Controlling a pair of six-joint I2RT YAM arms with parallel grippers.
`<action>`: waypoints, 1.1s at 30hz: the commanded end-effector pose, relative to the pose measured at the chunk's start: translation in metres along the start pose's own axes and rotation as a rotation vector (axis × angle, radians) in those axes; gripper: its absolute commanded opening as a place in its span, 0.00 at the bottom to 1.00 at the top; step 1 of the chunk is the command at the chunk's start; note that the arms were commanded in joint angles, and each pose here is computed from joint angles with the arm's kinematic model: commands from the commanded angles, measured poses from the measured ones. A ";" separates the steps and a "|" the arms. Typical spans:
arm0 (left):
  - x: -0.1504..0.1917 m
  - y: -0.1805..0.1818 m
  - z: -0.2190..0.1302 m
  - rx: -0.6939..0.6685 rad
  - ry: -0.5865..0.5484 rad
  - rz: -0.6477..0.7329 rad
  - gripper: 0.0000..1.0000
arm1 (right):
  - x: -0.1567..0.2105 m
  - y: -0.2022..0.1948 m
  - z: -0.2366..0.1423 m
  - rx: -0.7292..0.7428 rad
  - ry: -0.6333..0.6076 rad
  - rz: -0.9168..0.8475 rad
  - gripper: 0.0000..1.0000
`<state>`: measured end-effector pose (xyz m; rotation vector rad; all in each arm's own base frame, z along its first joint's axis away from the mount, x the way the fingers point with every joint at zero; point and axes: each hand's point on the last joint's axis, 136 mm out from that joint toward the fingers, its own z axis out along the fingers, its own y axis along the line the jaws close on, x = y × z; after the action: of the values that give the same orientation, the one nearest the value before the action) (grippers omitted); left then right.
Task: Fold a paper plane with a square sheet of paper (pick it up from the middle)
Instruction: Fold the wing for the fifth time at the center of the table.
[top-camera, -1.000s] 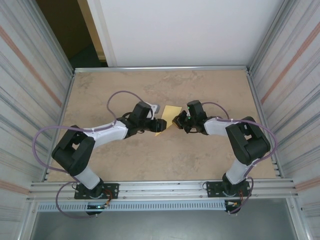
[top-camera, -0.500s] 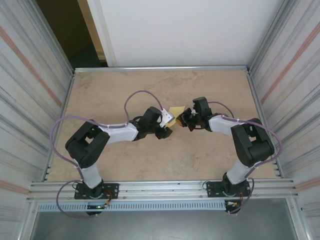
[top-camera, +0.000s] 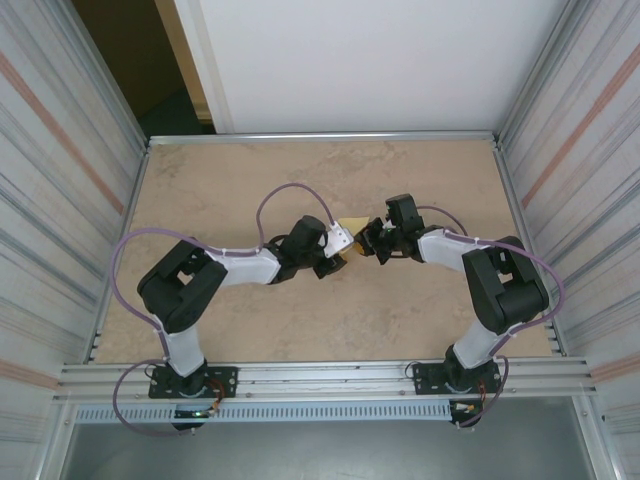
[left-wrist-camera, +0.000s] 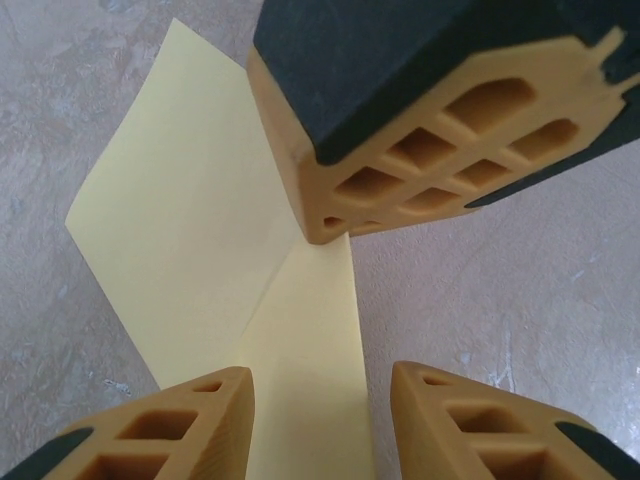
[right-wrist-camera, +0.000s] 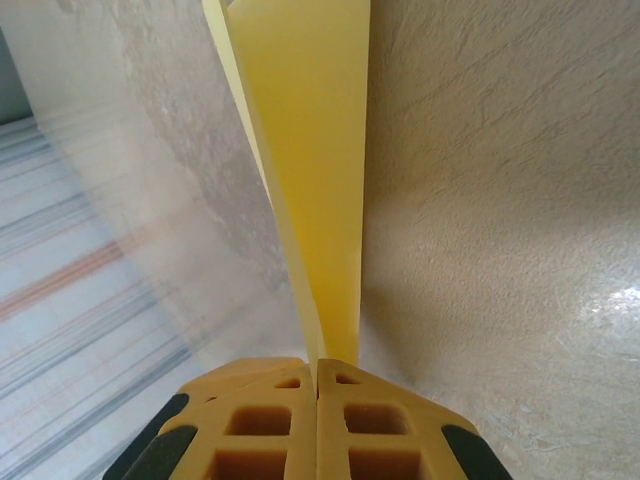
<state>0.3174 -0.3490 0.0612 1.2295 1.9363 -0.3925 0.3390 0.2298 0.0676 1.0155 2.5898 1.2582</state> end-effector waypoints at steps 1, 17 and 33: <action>0.002 -0.002 0.004 -0.005 -0.005 0.045 0.39 | 0.001 0.013 -0.006 -0.021 0.013 0.020 0.07; 0.017 -0.003 0.011 -0.009 0.034 0.023 0.17 | 0.001 0.006 -0.004 0.009 0.016 0.037 0.31; 0.022 -0.006 0.008 0.132 -0.002 -0.178 0.06 | -0.040 -0.008 -0.048 0.049 -0.163 -0.012 0.62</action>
<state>0.3159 -0.3398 0.0369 1.1809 2.0245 -0.4992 0.3545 0.1789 0.0864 1.0917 2.4916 1.1330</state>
